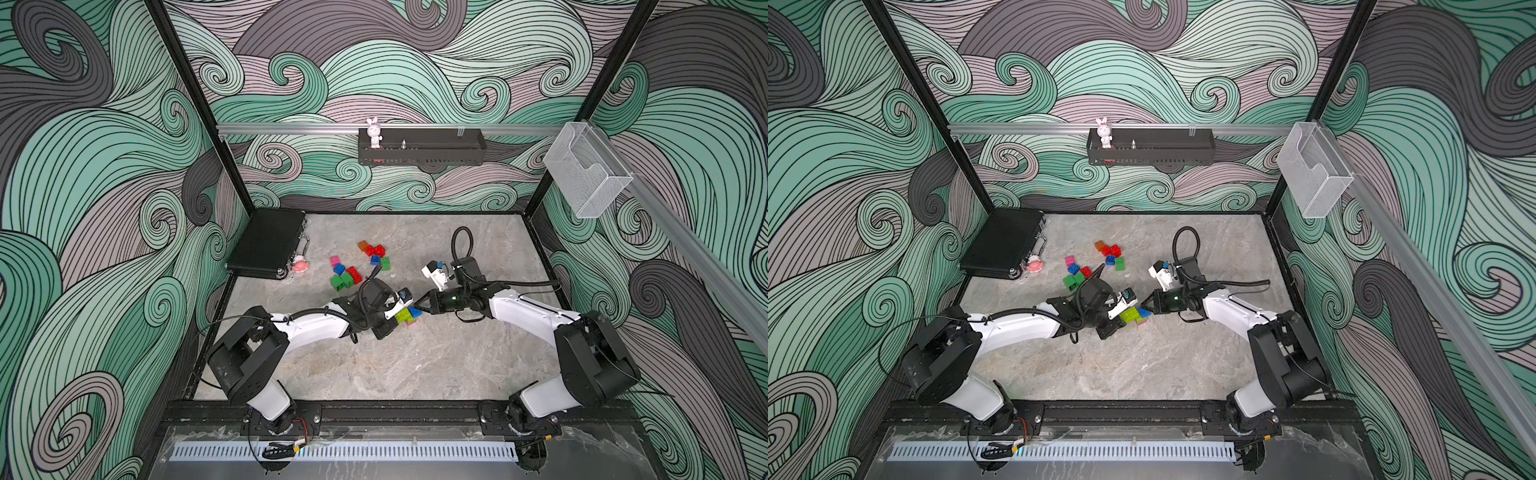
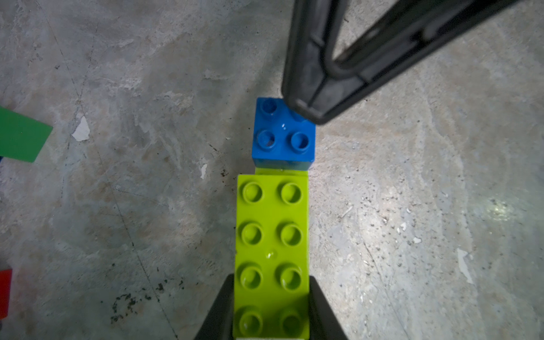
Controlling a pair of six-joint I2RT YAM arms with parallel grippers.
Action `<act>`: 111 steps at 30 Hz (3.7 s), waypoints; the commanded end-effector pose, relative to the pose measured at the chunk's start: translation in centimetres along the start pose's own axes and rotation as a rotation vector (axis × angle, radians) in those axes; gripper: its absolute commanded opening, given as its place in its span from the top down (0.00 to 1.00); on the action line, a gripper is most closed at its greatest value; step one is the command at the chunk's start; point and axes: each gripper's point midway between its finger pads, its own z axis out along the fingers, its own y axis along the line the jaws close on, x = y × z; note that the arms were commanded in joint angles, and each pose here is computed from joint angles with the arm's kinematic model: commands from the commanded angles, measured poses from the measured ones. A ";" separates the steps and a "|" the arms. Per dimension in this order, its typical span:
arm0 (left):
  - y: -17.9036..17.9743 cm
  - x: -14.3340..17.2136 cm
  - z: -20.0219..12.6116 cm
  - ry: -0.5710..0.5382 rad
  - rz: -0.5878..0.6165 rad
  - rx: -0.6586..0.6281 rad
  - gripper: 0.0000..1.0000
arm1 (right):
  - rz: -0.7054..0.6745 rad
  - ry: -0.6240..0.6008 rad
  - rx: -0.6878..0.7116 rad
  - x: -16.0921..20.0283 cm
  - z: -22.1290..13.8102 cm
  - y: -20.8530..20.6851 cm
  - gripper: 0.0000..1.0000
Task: Assemble the number 4 with lego
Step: Assemble the lego brick with the lego brick.
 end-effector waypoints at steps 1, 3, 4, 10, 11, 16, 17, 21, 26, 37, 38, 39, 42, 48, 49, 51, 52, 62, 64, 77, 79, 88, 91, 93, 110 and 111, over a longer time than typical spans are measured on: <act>-0.2 -1.5 0.0 -0.042 0.009 0.030 1.00 | -0.012 -0.011 -0.030 -0.9 0.0 0.7 1.00; -0.5 -1.6 0.1 -0.039 0.014 0.052 1.00 | -0.005 -0.013 -0.030 -0.9 0.1 0.6 1.00; -0.7 -1.6 0.2 -0.037 0.016 0.060 1.00 | -0.005 -0.012 -0.029 -0.8 0.1 0.6 1.00; -0.7 -1.2 0.6 -0.022 0.016 0.065 1.00 | -0.002 -0.003 -0.035 -0.6 0.3 0.6 1.00; -0.7 -1.2 0.6 -0.021 0.017 0.062 1.00 | 0.000 0.001 -0.036 -0.6 0.4 0.6 1.00; -0.5 -1.0 0.9 -0.009 0.011 0.053 1.00 | 0.009 0.031 -0.063 0.0 1.0 0.8 1.00; -0.4 -1.0 0.9 -0.008 0.009 0.049 1.00 | 0.012 0.039 -0.071 0.1 1.1 0.8 1.00; -0.1 -0.9 1.0 -0.005 0.000 0.033 1.00 | 0.022 0.064 -0.088 0.5 1.5 0.9 1.00; 0.1 -0.9 0.9 -0.007 -0.003 0.020 1.00 | 0.017 0.068 -0.079 0.5 1.6 0.9 1.00; -0.1 -0.7 1.3 0.006 -0.008 0.032 1.00 | 0.043 0.094 -0.024 1.2 2.3 -0.5 1.00; -0.1 -0.6 1.3 0.009 -0.008 0.034 1.00 | 0.048 0.099 -0.019 1.3 2.4 -0.7 1.00; -0.1 -0.6 1.4 0.009 -0.007 0.035 1.00 | 0.051 0.104 -0.013 1.5 2.5 -0.9 1.00; -0.2 -0.5 1.5 0.014 -0.008 0.038 1.00 | 0.063 0.127 -0.002 1.9 2.8 -1.4 1.00; -0.5 -0.3 1.5 0.030 -0.014 0.058 1.00 | 0.146 0.161 0.166 3.6 3.0 -4.9 1.00; -0.5 -0.4 1.5 0.033 -0.017 0.061 1.00 | 0.162 0.172 0.186 4.0 3.0 -5.4 1.00; -0.7 -0.5 1.4 0.039 -0.017 0.071 1.00 | 0.187 0.190 0.225 4.8 3.0 -6.3 1.00; -0.7 -0.6 1.3 0.040 -0.017 0.072 1.00 | 0.197 0.201 0.248 5.2 3.0 -6.8 1.00; -0.5 -0.8 1.2 0.082 -0.027 0.074 0.63 | 0.241 0.262 0.358 7.5 2.8 -9.2 1.00; -0.4 -1.3 0.7 0.067 -0.033 0.070 0.53 | 0.245 0.260 0.364 7.6 2.7 -9.3 1.00; 2.8 -2.5 1.1 0.055 -0.037 -0.119 0.37 | 0.253 0.224 0.339 6.6 2.7 -8.5 1.00; 3.2 -2.3 1.1 0.065 -0.035 -0.140 0.37 | 0.251 0.214 0.325 6.4 2.5 -8.1 1.00; 1.9 -2.7 1.4 0.043 -0.042 -0.069 0.32 | 0.273 0.163 0.285 4.9 2.6 -6.8 1.00; 2.6 -2.0 1.7 0.076 -0.038 -0.105 0.31 | 0.278 0.155 0.275 4.8 2.7 -6.3 1.00; 3.4 -1.9 1.6 0.085 -0.044 -0.156 0.31 | 0.277 0.152 0.268 4.7 2.7 -6.0 1.00; 6.2 -2.5 0.2 0.085 -0.096 -0.322 0.31 | 0.341 0.056 0.215 2.6 2.9 -4.1 0.89; 6.2 -2.5 0.2 0.084 -0.097 -0.320 0.31 | 0.343 0.046 0.212 2.3 2.8 -4.0 0.89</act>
